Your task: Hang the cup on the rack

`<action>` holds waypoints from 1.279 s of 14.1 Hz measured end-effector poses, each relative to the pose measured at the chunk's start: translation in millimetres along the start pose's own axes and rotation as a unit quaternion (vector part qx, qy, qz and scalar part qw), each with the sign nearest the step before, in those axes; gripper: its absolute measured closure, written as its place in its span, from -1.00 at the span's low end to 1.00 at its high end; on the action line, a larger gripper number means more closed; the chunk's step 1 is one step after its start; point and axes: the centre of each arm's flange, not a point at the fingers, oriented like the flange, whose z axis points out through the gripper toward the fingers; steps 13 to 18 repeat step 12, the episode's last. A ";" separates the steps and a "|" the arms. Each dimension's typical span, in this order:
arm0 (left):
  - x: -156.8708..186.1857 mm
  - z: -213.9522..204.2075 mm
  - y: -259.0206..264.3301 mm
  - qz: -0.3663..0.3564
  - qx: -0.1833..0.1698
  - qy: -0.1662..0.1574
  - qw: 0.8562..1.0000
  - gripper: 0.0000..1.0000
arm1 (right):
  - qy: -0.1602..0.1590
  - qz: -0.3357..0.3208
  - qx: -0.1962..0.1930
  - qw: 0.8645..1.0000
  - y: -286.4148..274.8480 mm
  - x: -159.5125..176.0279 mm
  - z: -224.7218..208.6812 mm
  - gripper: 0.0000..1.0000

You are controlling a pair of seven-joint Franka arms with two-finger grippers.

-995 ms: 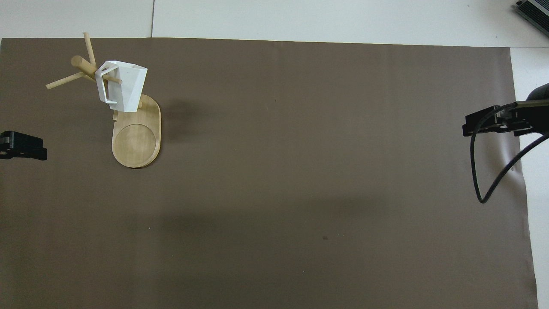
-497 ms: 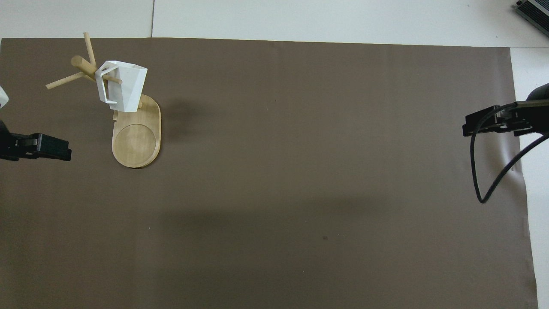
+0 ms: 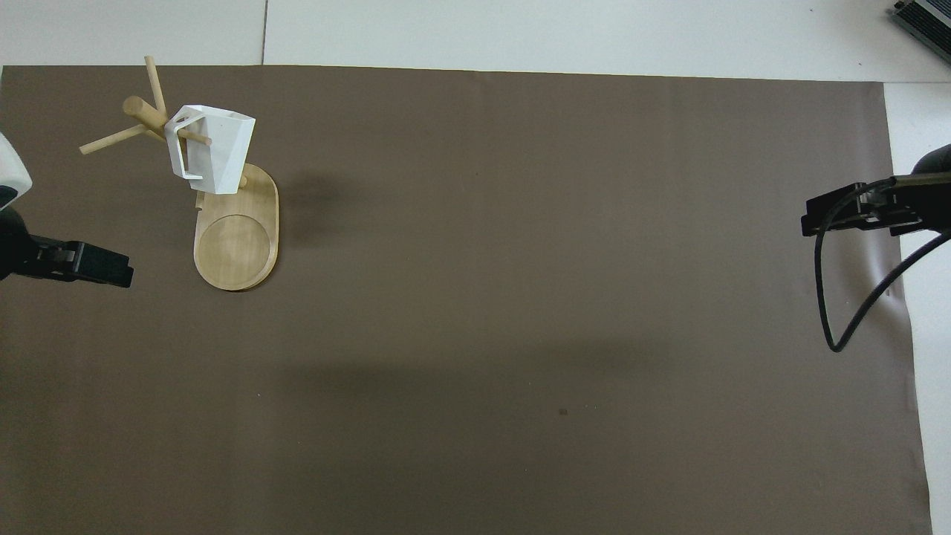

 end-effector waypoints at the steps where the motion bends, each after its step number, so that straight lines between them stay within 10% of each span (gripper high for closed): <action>1: -0.1 0.4 -1.4 -0.001 0.000 -0.001 1.000 -1.00 | 0.000 0.000 0.000 1.000 0.0 0.0 0.0 -1.00; 18: -2.3 -22.4 -7.3 -0.030 0.000 0.040 0.999 -1.00 | 0.000 0.000 0.000 1.000 0.0 0.0 0.0 -1.00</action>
